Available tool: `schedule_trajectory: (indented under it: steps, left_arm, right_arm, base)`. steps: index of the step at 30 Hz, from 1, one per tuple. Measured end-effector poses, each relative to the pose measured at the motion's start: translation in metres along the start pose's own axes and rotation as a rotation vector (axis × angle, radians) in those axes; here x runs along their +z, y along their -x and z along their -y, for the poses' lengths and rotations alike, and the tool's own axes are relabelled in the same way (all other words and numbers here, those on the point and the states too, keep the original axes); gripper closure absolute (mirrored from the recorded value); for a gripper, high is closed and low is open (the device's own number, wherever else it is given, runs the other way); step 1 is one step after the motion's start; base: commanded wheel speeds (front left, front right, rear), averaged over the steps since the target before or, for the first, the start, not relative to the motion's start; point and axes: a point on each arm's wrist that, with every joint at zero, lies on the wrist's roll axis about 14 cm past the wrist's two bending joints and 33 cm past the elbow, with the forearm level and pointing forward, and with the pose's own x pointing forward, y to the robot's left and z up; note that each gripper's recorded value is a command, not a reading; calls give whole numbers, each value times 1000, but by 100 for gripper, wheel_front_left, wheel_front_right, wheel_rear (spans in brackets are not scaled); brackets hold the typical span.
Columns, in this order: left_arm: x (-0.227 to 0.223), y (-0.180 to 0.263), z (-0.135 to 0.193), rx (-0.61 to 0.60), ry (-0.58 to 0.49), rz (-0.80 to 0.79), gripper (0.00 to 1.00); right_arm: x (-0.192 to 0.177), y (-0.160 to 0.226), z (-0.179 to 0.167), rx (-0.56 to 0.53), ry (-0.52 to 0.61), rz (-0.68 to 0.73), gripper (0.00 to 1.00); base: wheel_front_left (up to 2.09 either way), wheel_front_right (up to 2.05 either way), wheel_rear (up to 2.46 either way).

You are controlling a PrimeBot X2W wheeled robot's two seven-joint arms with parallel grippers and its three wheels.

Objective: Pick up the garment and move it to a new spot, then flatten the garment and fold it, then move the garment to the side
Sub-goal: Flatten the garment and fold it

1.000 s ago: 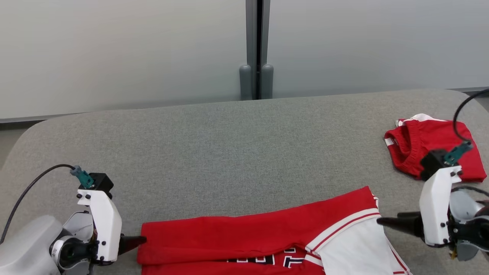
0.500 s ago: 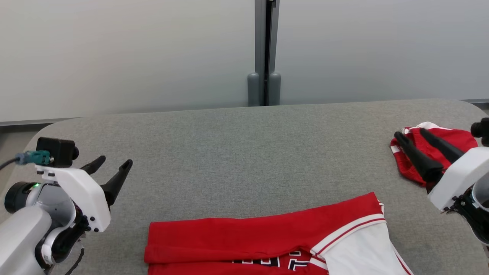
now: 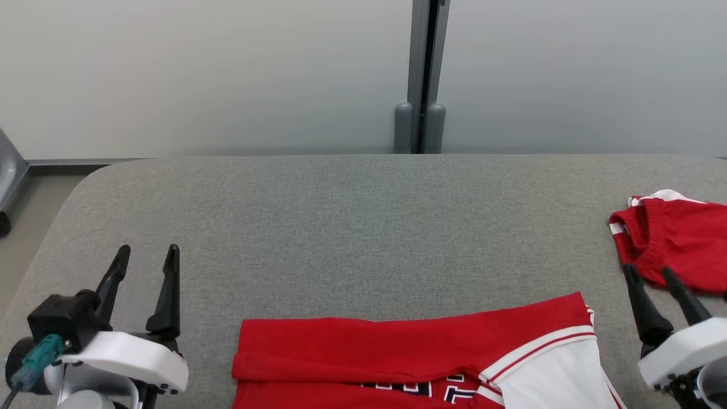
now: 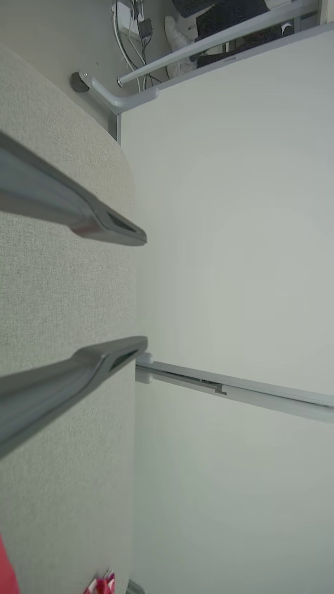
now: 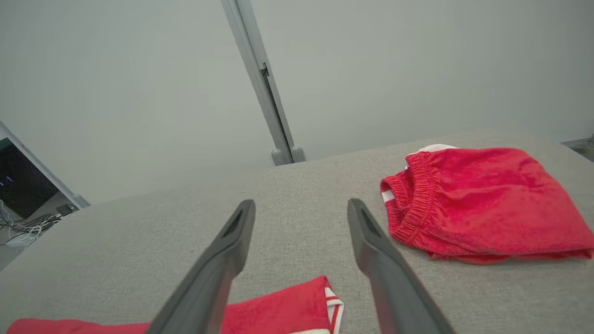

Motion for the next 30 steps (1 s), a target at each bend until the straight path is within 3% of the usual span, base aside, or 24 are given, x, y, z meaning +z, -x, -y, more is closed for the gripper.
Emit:
schedule_trajectory:
  steps: [8, 14, 21, 30]
  left_arm:
    - [-12, 26, 21, 15, 123, 53, 0]
    - [-17, 26, 27, 3, 146, 70, 0]
    - [-25, 26, 36, -20, 164, 65, 0]
    - [-35, 29, 35, -22, 163, 48, 0]
  right_arm:
    - [-70, 24, 20, -89, -46, -199, 0]
    - [-112, 33, 18, -100, -80, -353, 0]
    - [-147, 40, 18, -124, -110, -503, 0]
    - [-166, 38, 2, -94, -179, -623, 0]
  base:
    - [0, 0, 0]
    - [0, 0, 0]
    - [0, 0, 0]
    - [0, 0, 0]
